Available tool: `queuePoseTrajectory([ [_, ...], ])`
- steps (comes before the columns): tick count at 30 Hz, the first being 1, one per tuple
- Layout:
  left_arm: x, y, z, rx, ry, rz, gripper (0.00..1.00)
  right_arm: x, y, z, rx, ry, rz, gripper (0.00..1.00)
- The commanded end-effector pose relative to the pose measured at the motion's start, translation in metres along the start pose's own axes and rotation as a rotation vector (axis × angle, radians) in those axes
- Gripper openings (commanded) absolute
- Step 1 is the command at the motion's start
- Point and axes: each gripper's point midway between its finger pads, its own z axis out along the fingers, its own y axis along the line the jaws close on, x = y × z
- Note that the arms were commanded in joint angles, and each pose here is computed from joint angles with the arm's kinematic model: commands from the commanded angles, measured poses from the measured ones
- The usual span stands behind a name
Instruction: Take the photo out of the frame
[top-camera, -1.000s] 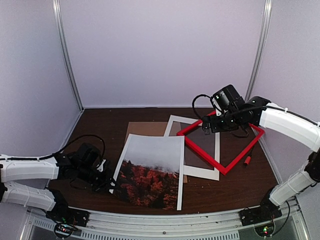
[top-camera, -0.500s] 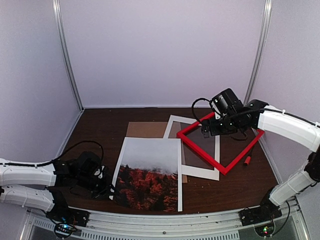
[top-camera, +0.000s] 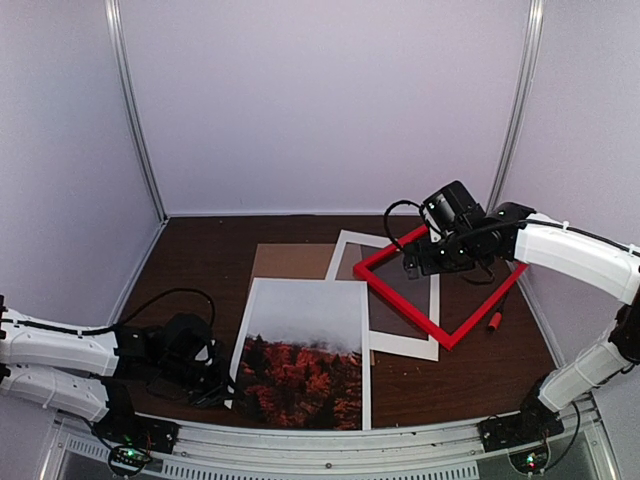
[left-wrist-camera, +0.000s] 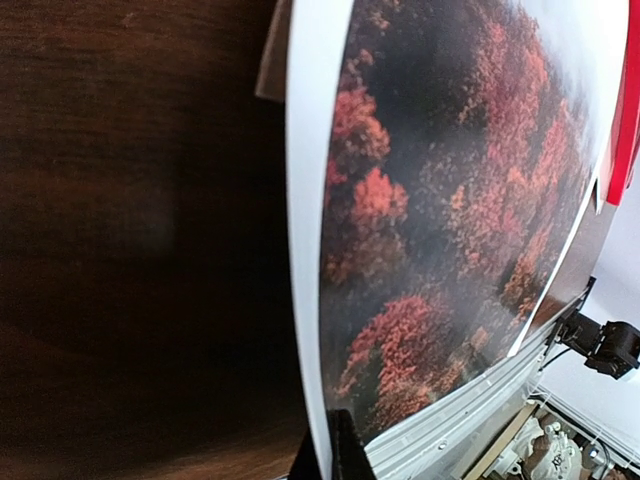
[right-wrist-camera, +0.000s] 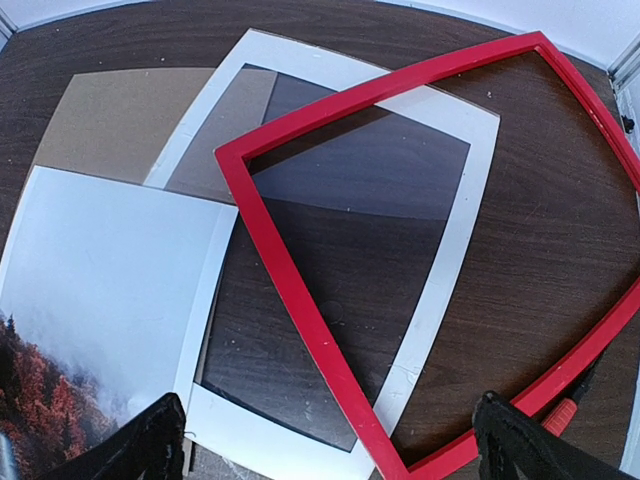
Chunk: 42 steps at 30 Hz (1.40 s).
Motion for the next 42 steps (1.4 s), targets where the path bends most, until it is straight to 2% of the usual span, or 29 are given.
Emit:
queuePoseTrajectory([
  [1, -0.004, -0.004, -0.001, 0.007, -0.03, 0.005, 0.05, -0.005, -0.002, -0.004, -0.005, -0.026, 0.015, 1.0],
  [3, -0.007, -0.002, -0.005, -0.016, -0.047, 0.02, 0.1, -0.005, -0.002, -0.004, -0.004, -0.027, 0.015, 1.0],
  [5, -0.009, 0.0, -0.01, -0.045, -0.062, 0.036, 0.21, -0.006, -0.002, -0.005, -0.002, -0.03, 0.014, 1.0],
  [15, -0.027, -0.002, -0.038, -0.182, -0.162, 0.159, 0.61, -0.011, -0.006, -0.012, 0.01, -0.054, 0.003, 1.0],
  [21, -0.048, -0.01, -0.068, -0.303, -0.261, 0.265, 0.79, -0.015, -0.009, -0.017, 0.02, -0.07, -0.007, 1.0],
  [27, -0.075, -0.019, -0.1, -0.415, -0.359, 0.355, 0.89, -0.024, -0.019, -0.026, 0.064, -0.122, -0.019, 1.0],
  [33, -0.111, -0.027, -0.133, -0.484, -0.484, 0.422, 0.92, -0.034, -0.028, -0.037, 0.098, -0.199, -0.046, 1.0],
  [42, -0.168, -0.018, -0.164, -0.593, -0.638, 0.453, 0.98, -0.043, -0.046, -0.049, 0.182, -0.325, -0.122, 1.0],
])
